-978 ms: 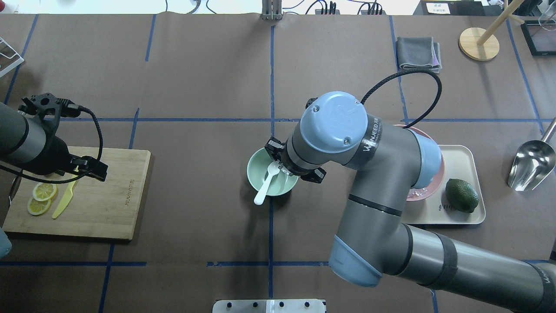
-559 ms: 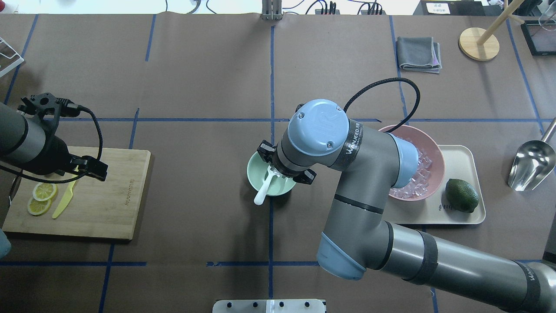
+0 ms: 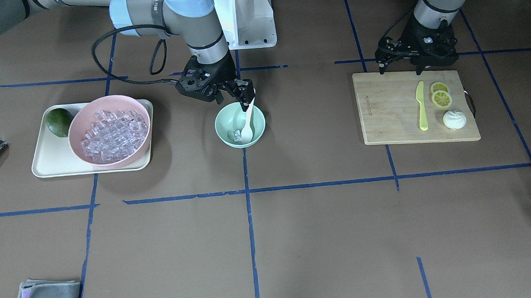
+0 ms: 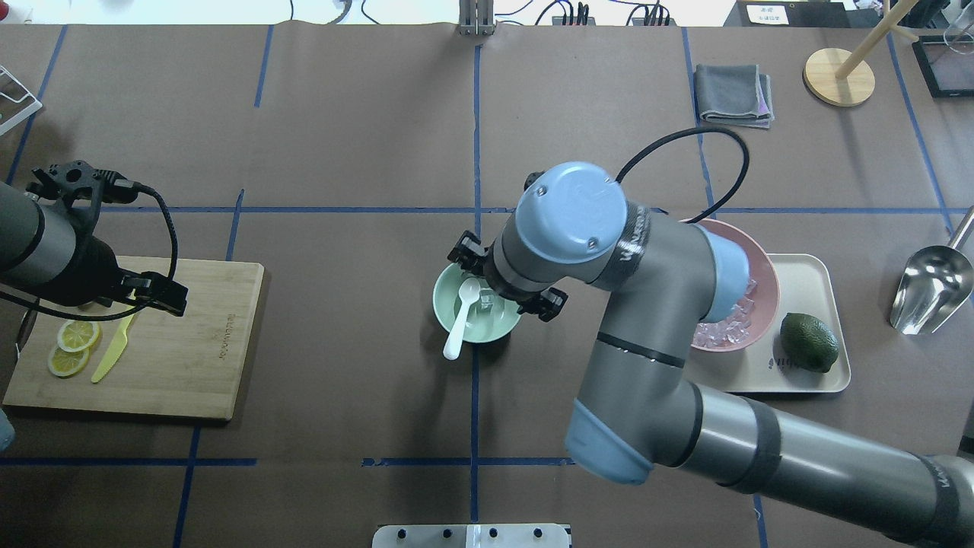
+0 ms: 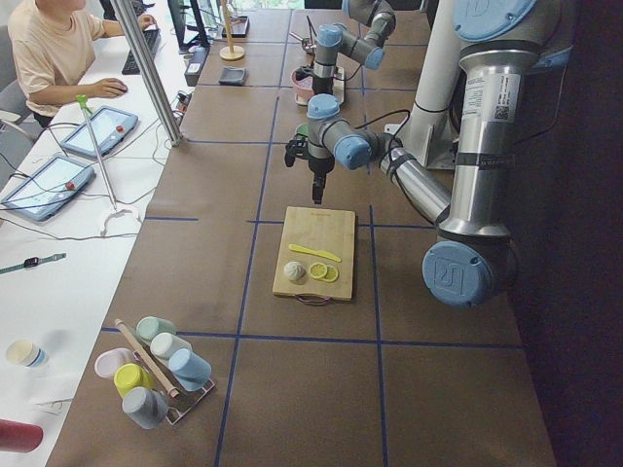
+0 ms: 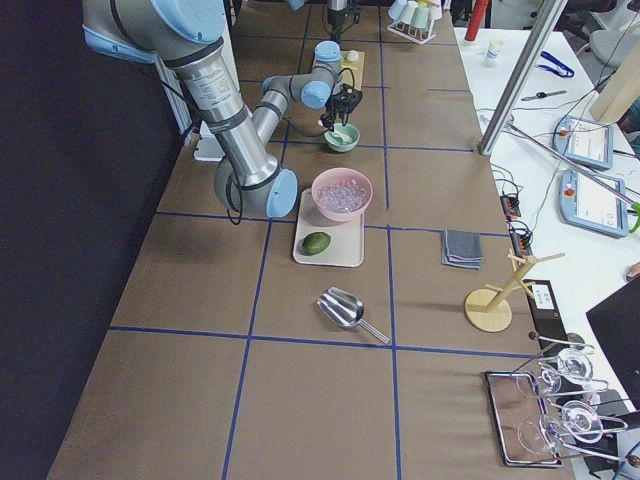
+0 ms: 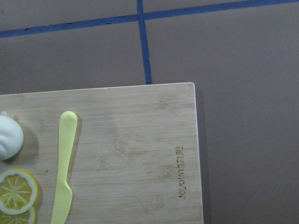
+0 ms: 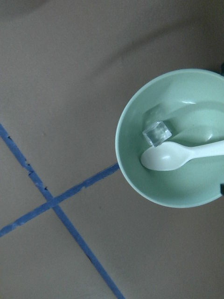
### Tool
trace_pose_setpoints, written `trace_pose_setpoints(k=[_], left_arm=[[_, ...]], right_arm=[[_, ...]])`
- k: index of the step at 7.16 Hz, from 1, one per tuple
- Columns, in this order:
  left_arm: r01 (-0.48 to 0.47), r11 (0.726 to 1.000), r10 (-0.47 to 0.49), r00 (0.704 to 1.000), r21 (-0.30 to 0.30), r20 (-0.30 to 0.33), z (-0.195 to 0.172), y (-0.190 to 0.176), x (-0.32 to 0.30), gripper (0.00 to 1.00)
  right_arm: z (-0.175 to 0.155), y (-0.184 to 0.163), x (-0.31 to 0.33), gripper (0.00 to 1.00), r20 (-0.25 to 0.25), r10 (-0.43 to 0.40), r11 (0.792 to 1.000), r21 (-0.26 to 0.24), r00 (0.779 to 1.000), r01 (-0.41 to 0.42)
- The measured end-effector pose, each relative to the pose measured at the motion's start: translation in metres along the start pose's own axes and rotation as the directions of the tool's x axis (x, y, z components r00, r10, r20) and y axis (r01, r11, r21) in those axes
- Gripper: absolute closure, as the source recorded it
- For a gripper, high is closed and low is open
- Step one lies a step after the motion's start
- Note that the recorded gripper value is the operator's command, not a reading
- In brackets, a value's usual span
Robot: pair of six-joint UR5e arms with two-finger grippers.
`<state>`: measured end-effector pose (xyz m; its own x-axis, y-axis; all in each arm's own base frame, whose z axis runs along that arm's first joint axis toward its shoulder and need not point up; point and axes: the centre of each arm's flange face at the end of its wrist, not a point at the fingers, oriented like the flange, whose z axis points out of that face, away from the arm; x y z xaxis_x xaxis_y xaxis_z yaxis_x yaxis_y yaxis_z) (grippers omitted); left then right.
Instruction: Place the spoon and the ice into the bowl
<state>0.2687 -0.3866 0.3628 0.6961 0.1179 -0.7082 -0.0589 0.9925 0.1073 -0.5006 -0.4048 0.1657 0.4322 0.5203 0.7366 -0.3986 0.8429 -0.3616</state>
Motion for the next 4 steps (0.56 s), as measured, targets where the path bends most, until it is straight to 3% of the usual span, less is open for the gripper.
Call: trace_pose_setpoints(k=[2,4], left_arm=[[-0.004,1.0,0.004,1.0,-0.003,0.02,-0.008,0.013,-0.024,0.0],[-0.051,0.999,0.051,0.998,0.007,0.039,-0.022,0.006,-0.061,0.0]], right_arm=[[-0.073,-0.068,0.08,0.0,-0.024,-0.047,0.999,-0.011,0.999,0.046],[-0.118,-0.147,0.188,0.0,-0.098,-0.178,0.984,-0.004,0.979,0.179]])
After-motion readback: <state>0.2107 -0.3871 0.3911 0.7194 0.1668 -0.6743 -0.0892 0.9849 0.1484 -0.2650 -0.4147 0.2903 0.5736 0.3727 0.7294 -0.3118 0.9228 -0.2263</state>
